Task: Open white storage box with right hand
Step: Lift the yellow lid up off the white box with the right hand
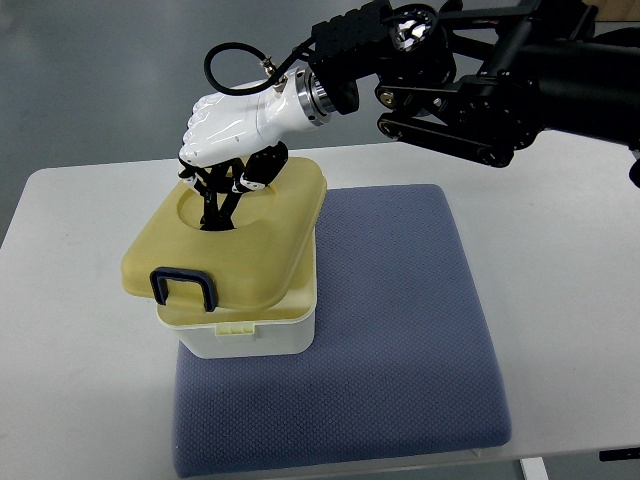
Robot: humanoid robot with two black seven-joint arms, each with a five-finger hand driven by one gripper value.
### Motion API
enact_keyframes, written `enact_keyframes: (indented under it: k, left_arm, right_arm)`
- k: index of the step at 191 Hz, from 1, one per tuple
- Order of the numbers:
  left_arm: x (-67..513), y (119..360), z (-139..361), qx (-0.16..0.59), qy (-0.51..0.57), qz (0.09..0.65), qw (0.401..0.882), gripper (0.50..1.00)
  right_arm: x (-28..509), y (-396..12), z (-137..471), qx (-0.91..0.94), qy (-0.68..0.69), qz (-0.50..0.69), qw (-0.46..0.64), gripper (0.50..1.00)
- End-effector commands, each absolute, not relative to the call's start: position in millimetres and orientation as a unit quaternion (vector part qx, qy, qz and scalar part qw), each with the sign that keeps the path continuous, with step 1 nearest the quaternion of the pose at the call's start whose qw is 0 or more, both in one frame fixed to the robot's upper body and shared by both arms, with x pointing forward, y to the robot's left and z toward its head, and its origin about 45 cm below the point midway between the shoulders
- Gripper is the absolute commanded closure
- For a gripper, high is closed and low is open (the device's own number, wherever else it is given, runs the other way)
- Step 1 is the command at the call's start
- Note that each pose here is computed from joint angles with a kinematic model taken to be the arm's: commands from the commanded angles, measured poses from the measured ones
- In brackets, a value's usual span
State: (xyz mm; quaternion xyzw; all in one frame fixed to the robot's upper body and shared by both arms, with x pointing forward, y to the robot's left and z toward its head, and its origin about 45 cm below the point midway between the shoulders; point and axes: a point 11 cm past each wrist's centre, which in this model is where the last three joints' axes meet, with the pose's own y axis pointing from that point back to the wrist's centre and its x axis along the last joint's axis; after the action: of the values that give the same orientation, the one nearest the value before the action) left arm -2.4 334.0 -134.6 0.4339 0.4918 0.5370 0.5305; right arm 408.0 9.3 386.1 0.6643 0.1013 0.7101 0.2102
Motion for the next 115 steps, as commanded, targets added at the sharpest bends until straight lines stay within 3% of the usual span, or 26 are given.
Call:
enact_keyframes:
  k: [1, 115]
  left_arm:
    - [-2.4, 334.0, -134.6, 0.434, 0.492, 0.537, 0.530, 0.500]
    - [-2.4, 334.0, -134.6, 0.434, 0.492, 0.537, 0.530, 0.500]
  right_arm:
    - [412.2, 4.4, 400.2, 0.655, 0.089, 0.721, 0.208, 1.000]
    - [456.9, -114.5, 447.4, 0.627, -0.030, 0.732, 0.265, 1.000]
